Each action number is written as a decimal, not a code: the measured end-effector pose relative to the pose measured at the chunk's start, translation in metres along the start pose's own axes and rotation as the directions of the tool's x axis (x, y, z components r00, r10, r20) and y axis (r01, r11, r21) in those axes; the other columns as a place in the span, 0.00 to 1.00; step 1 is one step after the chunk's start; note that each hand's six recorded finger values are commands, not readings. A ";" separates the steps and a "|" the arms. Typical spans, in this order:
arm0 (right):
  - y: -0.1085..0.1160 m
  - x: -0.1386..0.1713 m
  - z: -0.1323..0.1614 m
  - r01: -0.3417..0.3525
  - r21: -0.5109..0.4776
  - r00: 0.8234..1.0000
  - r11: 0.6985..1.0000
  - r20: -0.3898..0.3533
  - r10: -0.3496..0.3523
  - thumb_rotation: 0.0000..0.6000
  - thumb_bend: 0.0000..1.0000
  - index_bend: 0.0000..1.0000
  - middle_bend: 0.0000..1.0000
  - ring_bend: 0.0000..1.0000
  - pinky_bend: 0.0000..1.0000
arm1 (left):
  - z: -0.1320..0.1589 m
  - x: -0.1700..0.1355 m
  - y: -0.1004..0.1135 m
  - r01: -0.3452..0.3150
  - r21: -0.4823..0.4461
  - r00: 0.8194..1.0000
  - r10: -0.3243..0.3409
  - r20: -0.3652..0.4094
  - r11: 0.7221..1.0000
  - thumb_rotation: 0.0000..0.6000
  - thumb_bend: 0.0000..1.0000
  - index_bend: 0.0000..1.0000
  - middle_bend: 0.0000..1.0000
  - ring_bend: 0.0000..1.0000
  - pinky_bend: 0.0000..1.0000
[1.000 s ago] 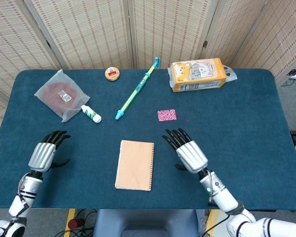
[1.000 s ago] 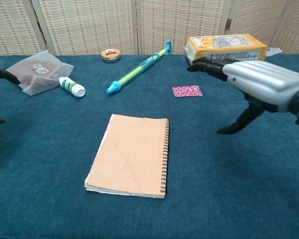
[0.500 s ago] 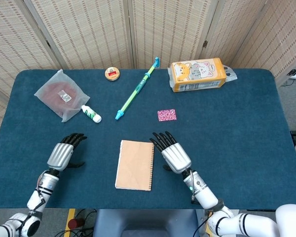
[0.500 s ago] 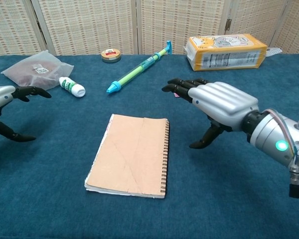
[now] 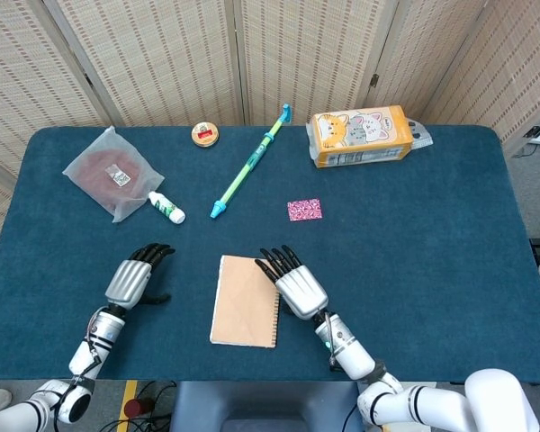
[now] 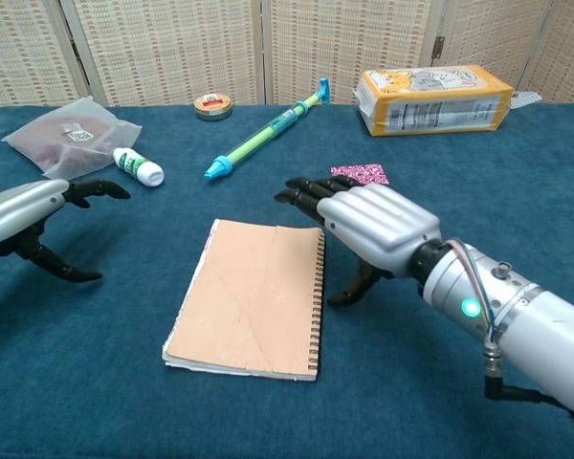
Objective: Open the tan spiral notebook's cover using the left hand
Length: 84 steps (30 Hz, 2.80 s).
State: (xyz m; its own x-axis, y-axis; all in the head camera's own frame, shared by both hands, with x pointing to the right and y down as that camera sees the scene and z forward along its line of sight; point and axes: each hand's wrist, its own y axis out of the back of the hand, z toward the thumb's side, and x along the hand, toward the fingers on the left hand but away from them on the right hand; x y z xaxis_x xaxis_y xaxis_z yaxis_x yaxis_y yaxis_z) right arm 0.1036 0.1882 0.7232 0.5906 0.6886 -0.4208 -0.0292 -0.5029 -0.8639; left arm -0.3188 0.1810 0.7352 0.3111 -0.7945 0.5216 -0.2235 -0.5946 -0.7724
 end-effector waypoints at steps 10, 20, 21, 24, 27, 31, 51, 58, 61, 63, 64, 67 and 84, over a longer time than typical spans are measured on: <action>-0.002 -0.012 0.014 0.033 -0.008 0.999 0.999 -0.013 -0.033 1.00 0.00 0.00 0.00 0.00 0.00 | 0.006 0.004 -0.009 0.015 -0.001 1.000 -0.015 0.024 1.000 1.00 0.17 0.19 0.18 0.14 0.22; 0.001 -0.026 0.029 0.066 -0.027 0.997 0.997 -0.030 -0.067 1.00 0.00 0.00 0.00 0.00 0.00 | 0.013 0.010 -0.018 0.021 0.021 0.998 -0.023 0.063 1.000 1.00 0.17 0.18 0.18 0.14 0.22; 0.001 -0.027 0.029 0.067 -0.026 0.997 0.997 -0.031 -0.068 1.00 0.00 0.00 0.00 0.00 0.00 | 0.013 0.011 -0.019 0.021 0.034 0.998 -0.023 0.067 0.999 1.00 0.17 0.18 0.18 0.14 0.22; 0.001 -0.030 0.031 0.065 -0.021 0.997 0.998 -0.033 -0.066 1.00 0.00 0.00 0.00 0.00 0.00 | 0.012 0.014 -0.022 0.021 0.065 0.997 -0.025 0.074 0.998 1.00 0.17 0.18 0.18 0.14 0.22; 0.001 -0.032 0.031 0.069 -0.018 0.997 0.997 -0.031 -0.070 1.00 0.00 0.00 0.00 0.00 0.00 | 0.012 0.016 -0.026 0.025 0.067 0.996 -0.031 0.083 0.997 1.00 0.17 0.18 0.18 0.14 0.22; 0.004 -0.034 0.029 0.077 -0.021 0.997 0.997 -0.023 -0.078 1.00 0.00 0.00 0.00 0.00 0.00 | 0.017 0.019 -0.031 0.028 0.061 0.994 -0.034 0.101 0.998 1.00 0.17 0.17 0.18 0.14 0.22; 0.007 -0.042 0.030 0.088 -0.002 0.996 0.996 -0.026 -0.088 1.00 0.00 0.00 0.00 0.00 0.00 | 0.038 0.023 -0.036 0.007 -0.053 0.984 0.002 0.180 0.999 1.00 0.17 0.17 0.18 0.14 0.22; 0.008 -0.044 0.032 0.090 0.002 0.995 0.996 -0.030 -0.090 1.00 0.00 0.00 0.00 0.00 0.00 | 0.043 0.025 -0.038 0.001 -0.093 0.980 0.018 0.200 0.996 1.00 0.17 0.15 0.17 0.14 0.22; 0.007 -0.044 0.031 0.090 0.004 0.995 0.996 -0.029 -0.090 1.00 0.00 0.00 0.00 0.00 0.00 | 0.045 0.025 -0.038 -0.001 -0.104 0.979 0.022 0.204 0.995 1.00 0.17 0.15 0.17 0.14 0.22; 0.007 -0.044 0.031 0.091 0.005 0.995 0.996 -0.028 -0.091 1.00 0.00 0.00 0.00 0.00 0.00 | 0.045 0.026 -0.038 -0.003 -0.110 0.978 0.026 0.207 0.994 1.00 0.17 0.15 0.17 0.14 0.22; 0.007 -0.044 0.031 0.091 0.005 0.995 0.996 -0.028 -0.091 1.00 0.00 0.00 0.00 0.00 0.00 | 0.045 0.026 -0.038 -0.004 -0.115 0.978 0.028 0.207 0.993 1.00 0.17 0.15 0.17 0.14 0.22; 0.009 -0.044 0.030 0.097 0.005 0.995 0.995 -0.028 -0.096 1.00 0.00 0.00 0.00 0.00 0.00 | 0.046 0.025 -0.035 -0.009 -0.144 0.977 0.040 0.210 0.989 1.00 0.17 0.15 0.17 0.14 0.22; 0.013 -0.044 0.032 0.133 0.029 0.990 0.991 -0.046 -0.131 1.00 0.00 0.00 0.00 0.00 0.00 | 0.053 0.028 -0.030 0.021 -0.291 0.970 0.051 0.237 0.956 1.00 0.18 0.23 0.17 0.14 0.22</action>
State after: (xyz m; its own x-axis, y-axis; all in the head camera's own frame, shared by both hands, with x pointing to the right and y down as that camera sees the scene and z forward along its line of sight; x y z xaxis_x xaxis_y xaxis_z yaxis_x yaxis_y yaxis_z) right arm 0.0513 0.1681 0.7215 0.6256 0.7241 -0.2905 0.0265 -0.3918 -0.9197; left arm -0.2540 0.1832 0.7538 0.5098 -0.7715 0.3807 -0.4759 -0.6216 -0.6222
